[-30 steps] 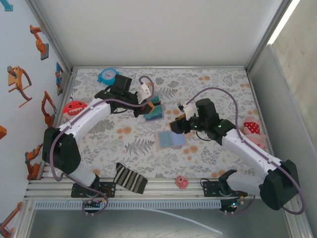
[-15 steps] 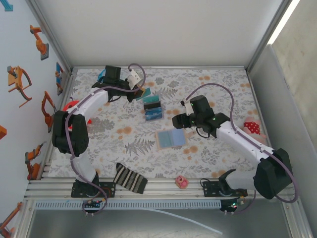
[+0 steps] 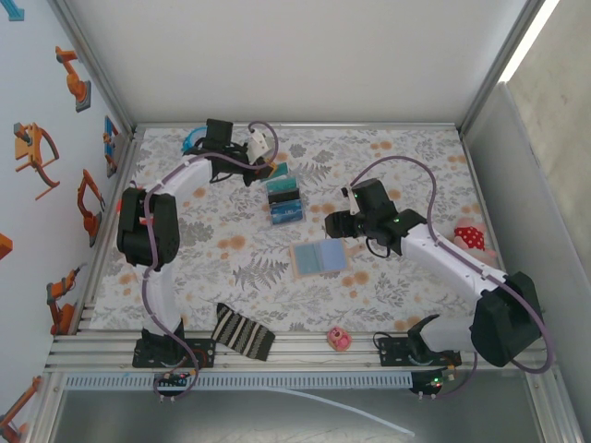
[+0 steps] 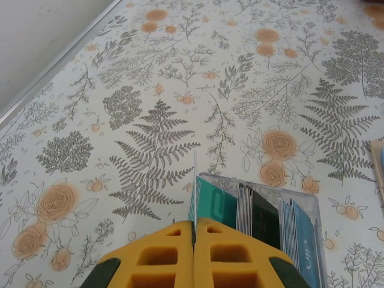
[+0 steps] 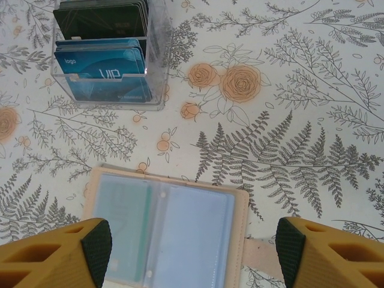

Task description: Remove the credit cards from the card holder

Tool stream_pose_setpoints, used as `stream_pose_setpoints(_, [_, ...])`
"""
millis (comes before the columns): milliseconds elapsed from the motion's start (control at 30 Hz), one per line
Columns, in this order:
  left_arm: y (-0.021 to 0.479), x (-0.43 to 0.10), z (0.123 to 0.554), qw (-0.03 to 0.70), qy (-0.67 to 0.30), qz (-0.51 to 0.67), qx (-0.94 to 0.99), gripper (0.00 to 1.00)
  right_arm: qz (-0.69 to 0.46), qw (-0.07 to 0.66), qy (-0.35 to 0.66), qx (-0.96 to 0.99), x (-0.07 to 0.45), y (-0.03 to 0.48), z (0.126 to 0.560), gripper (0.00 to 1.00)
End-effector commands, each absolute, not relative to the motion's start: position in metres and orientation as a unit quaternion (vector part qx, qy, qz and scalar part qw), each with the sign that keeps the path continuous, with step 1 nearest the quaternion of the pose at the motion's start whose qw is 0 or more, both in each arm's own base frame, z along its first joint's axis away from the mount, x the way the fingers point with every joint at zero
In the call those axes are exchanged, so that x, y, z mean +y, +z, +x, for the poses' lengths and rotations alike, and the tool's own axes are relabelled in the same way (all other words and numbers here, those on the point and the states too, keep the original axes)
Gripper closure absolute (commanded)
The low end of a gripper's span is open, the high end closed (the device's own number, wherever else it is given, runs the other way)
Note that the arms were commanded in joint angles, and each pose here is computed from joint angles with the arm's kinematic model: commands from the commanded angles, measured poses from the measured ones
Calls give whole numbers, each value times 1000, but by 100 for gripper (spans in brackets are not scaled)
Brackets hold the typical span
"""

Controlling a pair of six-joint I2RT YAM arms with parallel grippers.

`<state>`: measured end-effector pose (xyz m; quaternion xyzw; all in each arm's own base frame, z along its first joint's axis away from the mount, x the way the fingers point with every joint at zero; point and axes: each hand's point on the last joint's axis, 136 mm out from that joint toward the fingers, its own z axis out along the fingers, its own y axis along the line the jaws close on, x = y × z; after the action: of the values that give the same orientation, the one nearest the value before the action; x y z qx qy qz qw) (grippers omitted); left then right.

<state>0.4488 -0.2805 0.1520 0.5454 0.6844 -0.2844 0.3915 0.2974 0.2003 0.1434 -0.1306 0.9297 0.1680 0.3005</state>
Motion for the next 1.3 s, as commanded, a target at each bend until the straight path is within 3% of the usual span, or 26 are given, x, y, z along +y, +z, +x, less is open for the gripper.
stream_pose_setpoints(0, [151, -295, 439, 382, -305, 578, 653, 100, -117, 304, 165, 931, 201, 147, 301, 27])
stream_pose_setpoints(267, [134, -311, 425, 347, -315, 609, 640, 100, -116, 301, 165, 932, 202, 145, 303, 27])
stream_pose_setpoints(1267, [109, -303, 445, 331, -290, 598, 670, 100, -115, 293, 170, 934, 202, 139, 298, 27])
